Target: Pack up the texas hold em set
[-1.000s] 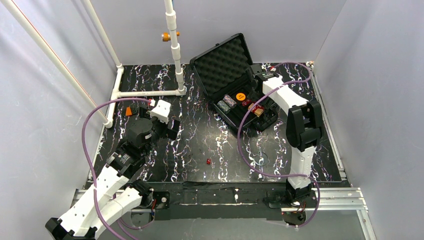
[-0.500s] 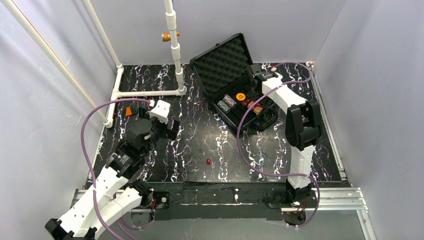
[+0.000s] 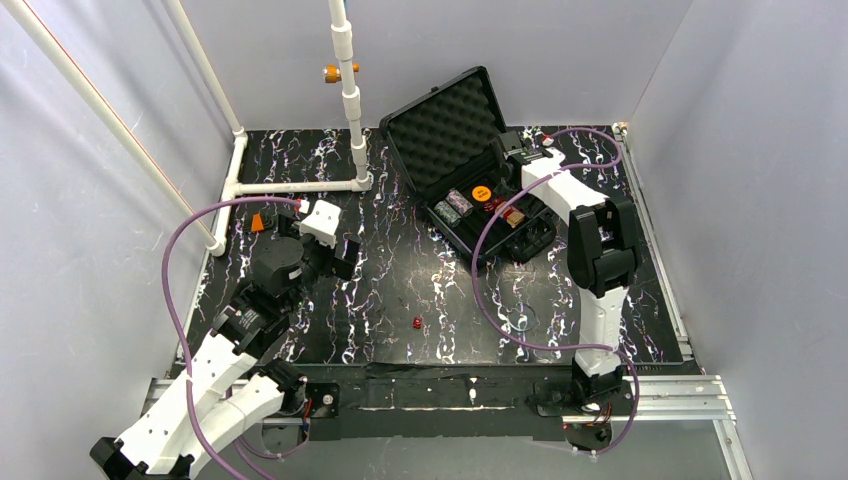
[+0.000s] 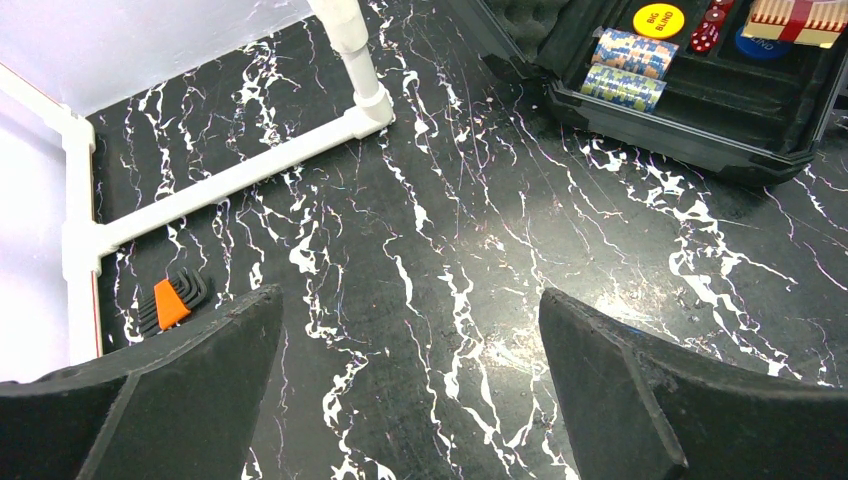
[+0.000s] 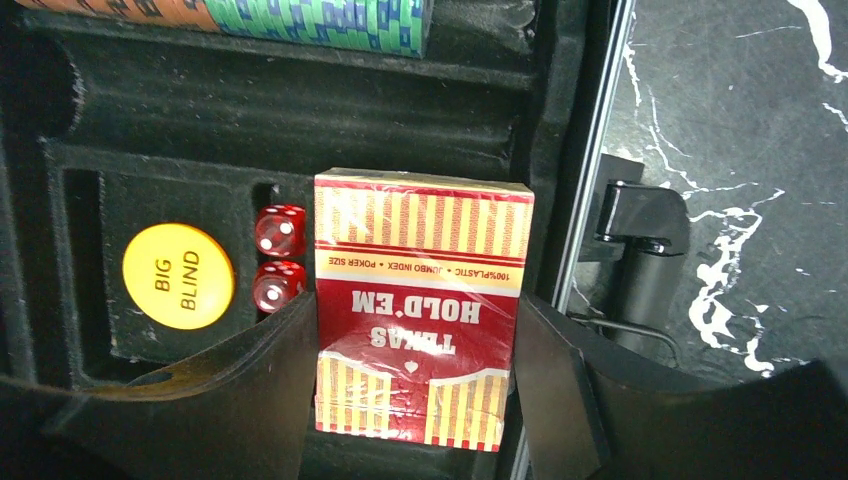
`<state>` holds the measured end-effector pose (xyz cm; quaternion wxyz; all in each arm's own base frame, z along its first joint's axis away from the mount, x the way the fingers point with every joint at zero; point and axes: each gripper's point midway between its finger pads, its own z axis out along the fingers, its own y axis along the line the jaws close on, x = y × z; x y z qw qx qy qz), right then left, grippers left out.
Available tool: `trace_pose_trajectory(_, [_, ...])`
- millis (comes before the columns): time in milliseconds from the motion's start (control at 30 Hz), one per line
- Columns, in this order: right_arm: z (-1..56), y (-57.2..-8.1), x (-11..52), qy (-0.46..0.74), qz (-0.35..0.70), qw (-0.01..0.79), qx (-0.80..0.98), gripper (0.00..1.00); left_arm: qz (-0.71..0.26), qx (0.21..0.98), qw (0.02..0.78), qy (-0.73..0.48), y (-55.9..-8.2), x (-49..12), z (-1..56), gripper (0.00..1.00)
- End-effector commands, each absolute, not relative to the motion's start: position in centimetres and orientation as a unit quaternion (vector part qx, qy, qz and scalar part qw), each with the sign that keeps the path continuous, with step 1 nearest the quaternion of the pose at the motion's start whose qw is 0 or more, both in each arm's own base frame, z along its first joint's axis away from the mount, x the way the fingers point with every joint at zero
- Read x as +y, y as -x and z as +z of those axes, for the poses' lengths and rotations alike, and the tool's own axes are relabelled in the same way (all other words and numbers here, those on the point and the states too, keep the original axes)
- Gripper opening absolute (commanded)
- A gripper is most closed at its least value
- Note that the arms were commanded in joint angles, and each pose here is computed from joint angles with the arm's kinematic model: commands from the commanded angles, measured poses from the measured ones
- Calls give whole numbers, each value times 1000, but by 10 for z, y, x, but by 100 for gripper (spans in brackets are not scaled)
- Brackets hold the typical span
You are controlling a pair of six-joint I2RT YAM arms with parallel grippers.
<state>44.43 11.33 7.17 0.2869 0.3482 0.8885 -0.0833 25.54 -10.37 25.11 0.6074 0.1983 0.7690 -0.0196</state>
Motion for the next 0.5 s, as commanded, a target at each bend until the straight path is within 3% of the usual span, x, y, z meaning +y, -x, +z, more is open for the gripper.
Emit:
trace_pose_trajectory(0, [80,-459,109,-387,-67,331,858,1,-25,768,610,-196,-254,-105,254,99])
trace_pose_trajectory(467, [68,-459,106,-381,-80,329,860,1,-23,770,607,-198,-255,-105,252,99])
